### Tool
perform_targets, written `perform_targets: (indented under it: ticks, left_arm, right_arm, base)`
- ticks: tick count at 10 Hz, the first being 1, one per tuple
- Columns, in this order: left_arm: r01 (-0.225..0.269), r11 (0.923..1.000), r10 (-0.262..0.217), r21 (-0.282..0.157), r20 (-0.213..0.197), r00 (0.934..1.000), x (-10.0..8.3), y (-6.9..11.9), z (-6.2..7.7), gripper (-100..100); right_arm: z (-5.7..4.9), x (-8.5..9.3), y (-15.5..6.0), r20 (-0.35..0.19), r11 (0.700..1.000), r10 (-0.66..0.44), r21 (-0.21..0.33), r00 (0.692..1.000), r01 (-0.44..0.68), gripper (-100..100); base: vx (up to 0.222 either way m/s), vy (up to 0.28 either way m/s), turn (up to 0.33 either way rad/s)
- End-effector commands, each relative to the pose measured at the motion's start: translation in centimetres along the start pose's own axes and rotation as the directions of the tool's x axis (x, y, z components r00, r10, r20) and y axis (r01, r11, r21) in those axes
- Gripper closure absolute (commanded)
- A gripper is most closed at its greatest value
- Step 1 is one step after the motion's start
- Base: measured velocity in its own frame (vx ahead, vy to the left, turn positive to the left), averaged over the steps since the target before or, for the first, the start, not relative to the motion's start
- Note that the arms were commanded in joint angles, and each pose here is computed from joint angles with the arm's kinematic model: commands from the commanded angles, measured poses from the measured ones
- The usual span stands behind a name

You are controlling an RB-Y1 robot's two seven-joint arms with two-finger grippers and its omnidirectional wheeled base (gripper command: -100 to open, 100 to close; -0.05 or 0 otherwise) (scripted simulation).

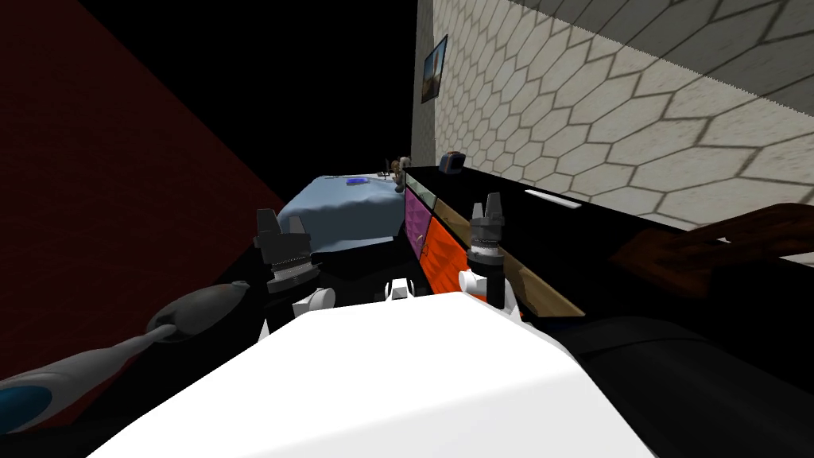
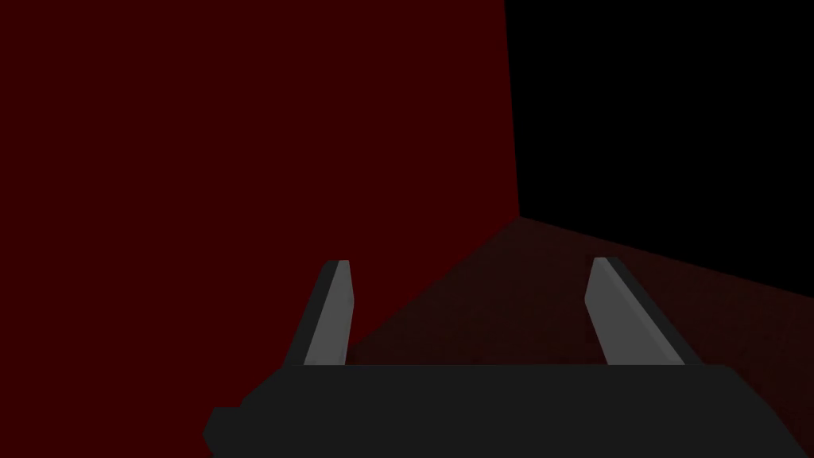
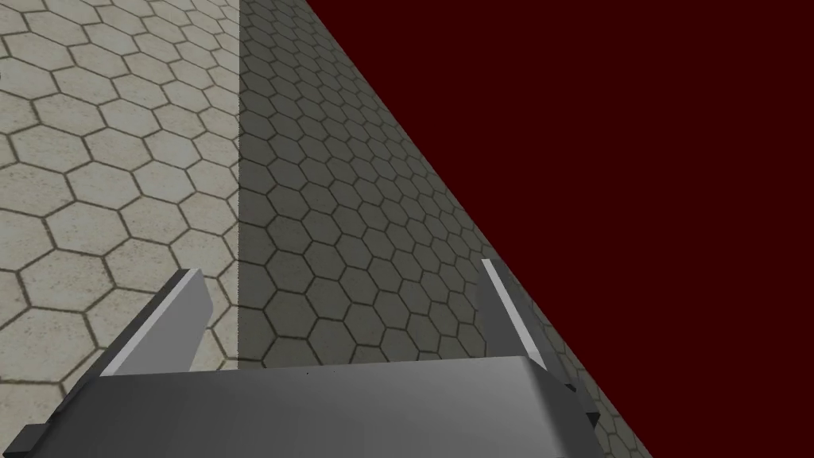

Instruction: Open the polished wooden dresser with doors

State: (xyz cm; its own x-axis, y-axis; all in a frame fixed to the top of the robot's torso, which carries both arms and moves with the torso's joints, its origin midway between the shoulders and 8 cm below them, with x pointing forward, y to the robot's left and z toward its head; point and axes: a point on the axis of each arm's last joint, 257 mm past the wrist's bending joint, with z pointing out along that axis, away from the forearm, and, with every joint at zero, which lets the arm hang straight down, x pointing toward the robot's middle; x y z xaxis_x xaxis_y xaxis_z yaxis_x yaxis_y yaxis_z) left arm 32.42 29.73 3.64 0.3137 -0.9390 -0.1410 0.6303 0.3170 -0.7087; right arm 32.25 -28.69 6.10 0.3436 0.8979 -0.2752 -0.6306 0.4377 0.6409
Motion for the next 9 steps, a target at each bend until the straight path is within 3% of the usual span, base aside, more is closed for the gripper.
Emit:
perform_targets:
  ticks: [1, 5, 7, 9]
  left_arm:
    - [0.0, 1.0, 0.0, 0.0, 0.0, 1.0, 0.0, 0.0, 0.0, 0]
    - [0.0, 1.0, 0.0, 0.0, 0.0, 1.0, 0.0, 0.0, 0.0, 0]
    - [0.0, 1.0, 0.0, 0.0, 0.0, 1.0, 0.0, 0.0, 0.0, 0]
    - [0.0, 1.0, 0.0, 0.0, 0.0, 1.0, 0.0, 0.0, 0.0, 0]
  right_arm:
    - [-0.3, 0.7, -0.4, -0.063, 0.998, -0.058, -0.001, 0.996, 0.058, -100]
    - [-1.5, 1.7, -2.3, -0.211, 0.967, -0.249, -0.004, 0.945, 0.254, -100]
    - [-2.4, 1.8, -3.5, -0.283, 0.93, -0.358, -0.018, 0.89, 0.368, -100]
    - [-3.4, 1.8, -4.8, -0.352, 0.874, -0.467, -0.045, 0.811, 0.483, -100]
  base:
    - [0.044, 0.041, -0.022]
    - [0.069, 0.059, -0.057]
    - [0.118, 0.084, -0.091]
    - [0.122, 0.124, -0.098]
